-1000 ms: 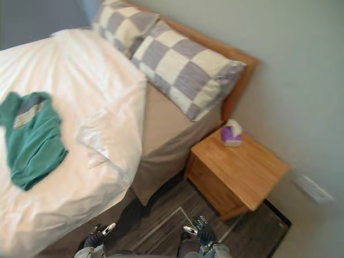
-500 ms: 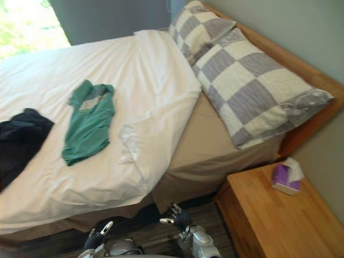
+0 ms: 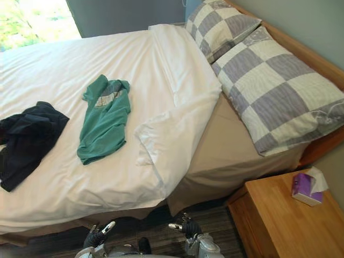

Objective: Tidy the bed and pick cloth on bed and put in laundry

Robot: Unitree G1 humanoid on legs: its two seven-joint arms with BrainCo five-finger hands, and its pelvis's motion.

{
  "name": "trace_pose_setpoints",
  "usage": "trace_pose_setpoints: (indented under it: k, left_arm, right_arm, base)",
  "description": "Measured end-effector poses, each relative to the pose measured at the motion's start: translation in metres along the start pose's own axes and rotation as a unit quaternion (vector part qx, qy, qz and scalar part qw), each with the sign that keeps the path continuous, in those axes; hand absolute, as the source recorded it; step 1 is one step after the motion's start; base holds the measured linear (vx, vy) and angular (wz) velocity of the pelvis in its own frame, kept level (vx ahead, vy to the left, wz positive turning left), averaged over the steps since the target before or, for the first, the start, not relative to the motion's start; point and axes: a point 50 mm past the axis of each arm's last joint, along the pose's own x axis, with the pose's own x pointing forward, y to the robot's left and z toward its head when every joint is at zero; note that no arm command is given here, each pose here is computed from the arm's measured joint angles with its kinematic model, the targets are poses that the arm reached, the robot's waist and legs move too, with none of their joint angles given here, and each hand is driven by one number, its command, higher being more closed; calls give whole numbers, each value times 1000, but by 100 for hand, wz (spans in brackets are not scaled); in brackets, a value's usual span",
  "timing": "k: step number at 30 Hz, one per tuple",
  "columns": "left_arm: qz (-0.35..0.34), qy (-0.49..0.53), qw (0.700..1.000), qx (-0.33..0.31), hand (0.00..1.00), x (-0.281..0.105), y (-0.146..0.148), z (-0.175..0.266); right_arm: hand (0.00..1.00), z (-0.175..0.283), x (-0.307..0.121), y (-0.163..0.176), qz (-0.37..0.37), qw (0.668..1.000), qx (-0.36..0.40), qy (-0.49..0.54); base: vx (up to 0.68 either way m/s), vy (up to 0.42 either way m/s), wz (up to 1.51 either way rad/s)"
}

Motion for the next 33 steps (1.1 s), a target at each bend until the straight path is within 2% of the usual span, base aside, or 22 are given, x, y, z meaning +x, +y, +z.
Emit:
trace_pose_setpoints:
  k: [5, 10, 15, 18, 21, 24, 26, 29, 33]
  left_arm:
    - [-24, 15, 997, 73, 0, 2, 2, 3]
    - [-32, 34, 994, 103, 0, 6, 2, 4]
    - [-32, 42, 997, 64, 0, 3, -10, -6]
    - [-34, 45, 997, 51, 0, 2, -14, -10]
    - [-32, 41, 997, 50, 0, 2, -13, -9]
    - [-20, 39, 998, 44, 0, 2, -7, -8]
    - [-11, 46, 998, 39, 0, 2, -2, -9]
    - [-5, 45, 998, 38, 0, 2, 2, -7]
    - [2, 44, 998, 36, 0, 1, 12, -5]
  right_arm:
    - [0, -10, -7, -16, -54, 997, 61, 3]
    - [0, -5, -8, -18, -64, 993, 90, -39]
    - [0, -5, -17, -36, -94, 987, 115, -56]
    - [0, -10, -23, -43, -121, 978, 158, -63]
    - [0, -21, -29, -48, -168, 956, 231, -65]
    - [0, -43, -42, -58, -242, 916, 314, -58]
    - [0, -58, -54, -66, -289, 893, 340, -51]
    - [0, -53, -76, -94, -376, 863, 326, -89]
    - [0, 19, -109, -143, -455, 833, 221, -223]
  base:
    - [194, -91, 74]
    - [83, -123, 32]
    - [28, -120, -30]
    - [21, -55, -30]
    - [66, -49, -25]
    - [121, -17, -41]
    - [117, -7, -28]
    - [66, -3, -16]
    - [-11, -3, 0]
